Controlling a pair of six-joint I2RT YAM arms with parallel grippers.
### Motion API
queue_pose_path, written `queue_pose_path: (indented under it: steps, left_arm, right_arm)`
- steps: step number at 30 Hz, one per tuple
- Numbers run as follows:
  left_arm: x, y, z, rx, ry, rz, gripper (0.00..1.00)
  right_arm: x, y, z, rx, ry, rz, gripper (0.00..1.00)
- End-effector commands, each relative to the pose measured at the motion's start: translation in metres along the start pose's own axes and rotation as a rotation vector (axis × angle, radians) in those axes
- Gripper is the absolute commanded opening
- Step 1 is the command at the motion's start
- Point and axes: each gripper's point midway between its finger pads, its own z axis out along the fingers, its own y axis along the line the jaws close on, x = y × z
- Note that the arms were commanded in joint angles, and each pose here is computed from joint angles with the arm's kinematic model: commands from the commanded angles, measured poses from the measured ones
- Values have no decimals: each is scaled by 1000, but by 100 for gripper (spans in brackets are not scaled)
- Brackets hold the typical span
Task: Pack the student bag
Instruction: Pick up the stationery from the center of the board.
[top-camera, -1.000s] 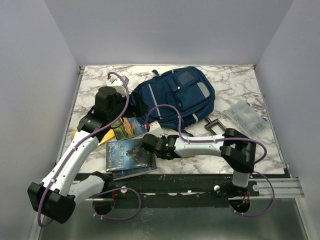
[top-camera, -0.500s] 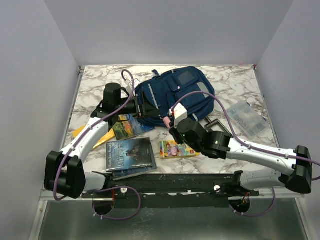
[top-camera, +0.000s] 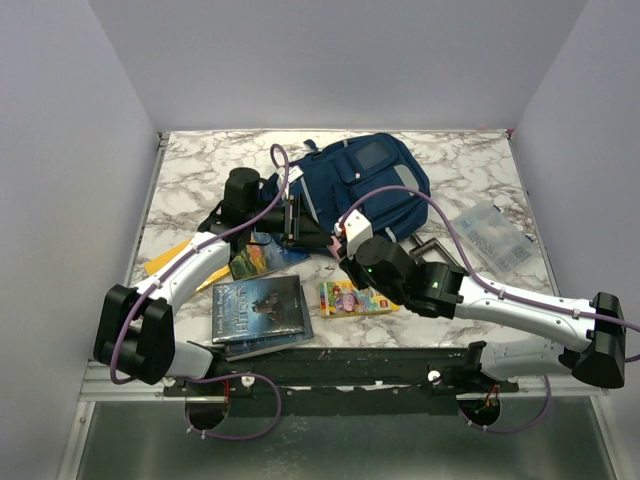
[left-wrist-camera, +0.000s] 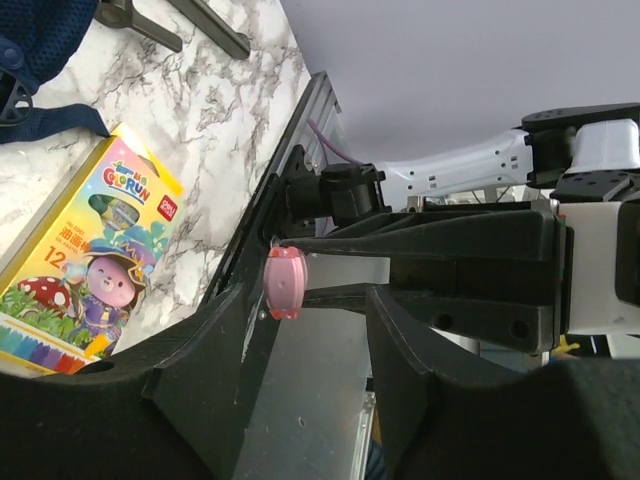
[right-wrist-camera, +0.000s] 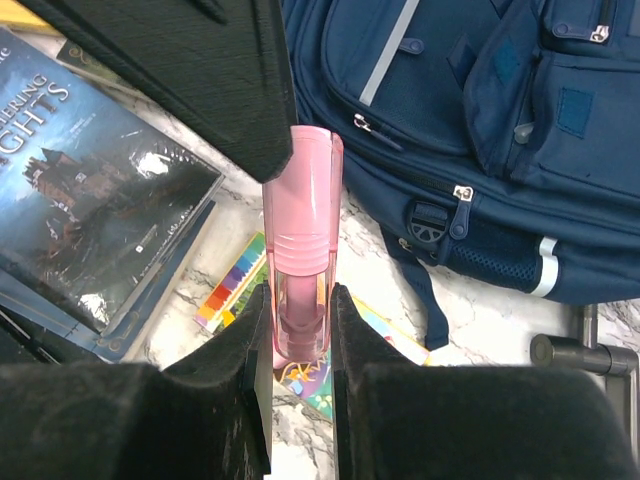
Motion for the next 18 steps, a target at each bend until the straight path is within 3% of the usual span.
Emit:
queue_pose_path:
  steps: [1,18]
  left_arm:
    - [0,0,2,18,20,5,52]
    - [16,-3,14,5,103,47,34]
  right_arm:
    - [-3,3,-6,-36,13,-39,1]
    - [-8,2,-14,-61,14,-101,1]
